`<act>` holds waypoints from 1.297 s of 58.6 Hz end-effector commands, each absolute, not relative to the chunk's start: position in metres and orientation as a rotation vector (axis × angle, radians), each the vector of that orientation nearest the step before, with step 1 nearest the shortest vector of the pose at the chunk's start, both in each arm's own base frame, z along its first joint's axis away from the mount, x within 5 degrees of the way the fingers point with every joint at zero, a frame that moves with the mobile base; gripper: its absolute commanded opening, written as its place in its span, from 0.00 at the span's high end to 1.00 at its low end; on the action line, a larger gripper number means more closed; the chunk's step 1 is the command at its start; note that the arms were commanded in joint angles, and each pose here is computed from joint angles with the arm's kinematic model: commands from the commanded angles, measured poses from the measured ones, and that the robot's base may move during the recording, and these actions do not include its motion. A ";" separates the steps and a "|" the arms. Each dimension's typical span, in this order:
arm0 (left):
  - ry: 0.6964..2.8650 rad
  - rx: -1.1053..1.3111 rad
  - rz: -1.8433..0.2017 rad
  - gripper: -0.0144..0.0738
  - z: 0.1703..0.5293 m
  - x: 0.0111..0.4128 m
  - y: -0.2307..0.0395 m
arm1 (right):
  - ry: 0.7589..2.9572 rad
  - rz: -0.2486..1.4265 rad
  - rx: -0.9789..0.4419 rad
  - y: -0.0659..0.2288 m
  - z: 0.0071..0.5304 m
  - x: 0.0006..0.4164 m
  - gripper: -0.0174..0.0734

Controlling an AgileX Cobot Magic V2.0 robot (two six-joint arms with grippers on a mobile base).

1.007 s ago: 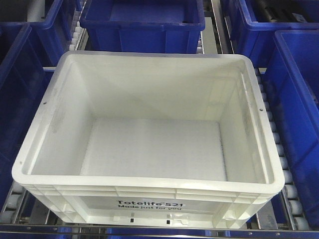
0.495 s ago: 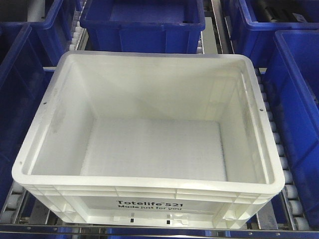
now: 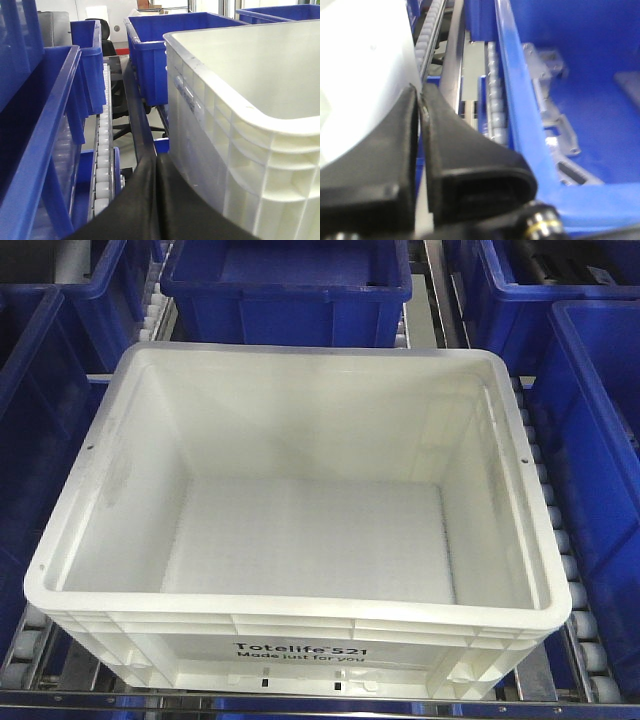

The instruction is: Move bin from left to right shelf

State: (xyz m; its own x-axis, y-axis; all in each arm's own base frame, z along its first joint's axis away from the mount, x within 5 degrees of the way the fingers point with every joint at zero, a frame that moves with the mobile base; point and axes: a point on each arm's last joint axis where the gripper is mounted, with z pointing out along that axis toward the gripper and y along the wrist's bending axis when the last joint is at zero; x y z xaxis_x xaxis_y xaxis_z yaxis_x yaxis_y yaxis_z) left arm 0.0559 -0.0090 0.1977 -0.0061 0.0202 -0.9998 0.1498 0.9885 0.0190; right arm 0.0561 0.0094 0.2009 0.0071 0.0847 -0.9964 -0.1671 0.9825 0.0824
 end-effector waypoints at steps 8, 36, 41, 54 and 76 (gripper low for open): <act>1.507 0.108 -0.108 0.84 0.199 0.055 -0.008 | 1.461 0.257 -0.047 0.011 0.203 0.055 0.82; 1.507 0.108 -0.108 0.84 0.199 0.055 -0.008 | 1.451 0.250 -0.097 0.012 0.204 0.055 0.82; 1.507 0.108 -0.108 0.84 0.199 0.055 -0.008 | 1.451 0.241 -0.106 0.012 0.204 0.055 0.82; 1.507 0.108 -0.108 0.84 0.199 0.055 -0.008 | 1.456 0.240 -0.106 0.012 0.203 0.055 0.82; 1.507 0.108 -0.108 0.84 0.199 0.055 -0.008 | 1.456 0.240 -0.106 0.012 0.203 0.055 0.82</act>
State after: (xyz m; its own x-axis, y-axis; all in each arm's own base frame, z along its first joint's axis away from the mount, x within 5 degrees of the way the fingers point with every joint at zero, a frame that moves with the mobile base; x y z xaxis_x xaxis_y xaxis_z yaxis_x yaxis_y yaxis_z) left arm 0.0559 -0.0090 0.1977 -0.0066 0.0202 -0.9998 0.1499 0.9885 0.0190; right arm 0.0554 0.0123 0.2019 0.0230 0.1003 -0.9947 -0.2204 0.9710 0.0929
